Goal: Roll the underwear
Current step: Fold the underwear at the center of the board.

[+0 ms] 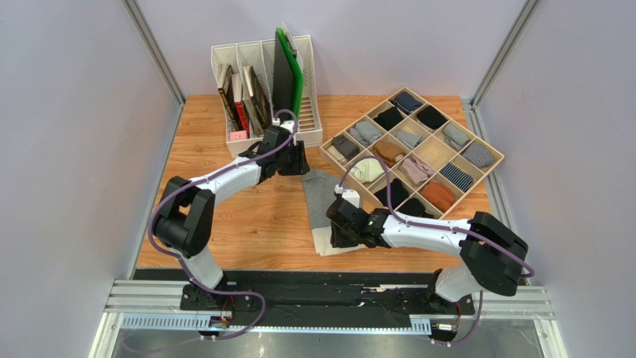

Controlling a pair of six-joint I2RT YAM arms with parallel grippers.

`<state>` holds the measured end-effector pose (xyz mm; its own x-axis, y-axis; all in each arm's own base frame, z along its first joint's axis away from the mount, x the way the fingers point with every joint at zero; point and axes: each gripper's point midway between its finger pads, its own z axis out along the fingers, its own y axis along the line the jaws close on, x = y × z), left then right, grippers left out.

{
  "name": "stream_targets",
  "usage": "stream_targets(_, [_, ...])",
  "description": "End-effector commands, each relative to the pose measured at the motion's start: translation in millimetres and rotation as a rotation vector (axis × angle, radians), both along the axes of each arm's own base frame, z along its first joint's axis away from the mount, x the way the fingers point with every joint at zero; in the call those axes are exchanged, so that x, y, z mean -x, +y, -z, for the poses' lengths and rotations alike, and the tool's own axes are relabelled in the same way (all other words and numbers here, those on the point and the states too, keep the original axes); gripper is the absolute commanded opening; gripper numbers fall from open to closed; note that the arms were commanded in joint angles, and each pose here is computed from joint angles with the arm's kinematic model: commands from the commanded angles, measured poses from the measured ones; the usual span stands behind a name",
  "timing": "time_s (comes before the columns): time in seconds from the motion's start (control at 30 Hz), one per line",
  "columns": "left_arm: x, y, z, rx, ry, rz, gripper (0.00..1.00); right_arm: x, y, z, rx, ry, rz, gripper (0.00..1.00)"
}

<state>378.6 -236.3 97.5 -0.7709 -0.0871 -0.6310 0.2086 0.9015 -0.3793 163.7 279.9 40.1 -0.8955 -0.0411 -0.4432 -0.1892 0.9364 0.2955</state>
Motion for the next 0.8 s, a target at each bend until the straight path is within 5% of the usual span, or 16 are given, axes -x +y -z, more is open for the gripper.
stream_targets(0.0, [-21.6, 0.9, 1.1, 0.013, -0.052, 0.008, 0.52, -6.9, 34.3, -24.8, -0.109, -0.045, -0.033, 0.29])
stream_targets(0.77, [-37.5, -5.1, 33.1, 0.16, 0.024, 0.014, 0.47, 11.9, 55.5, -2.9, 0.166, -0.055, -0.119, 0.4])
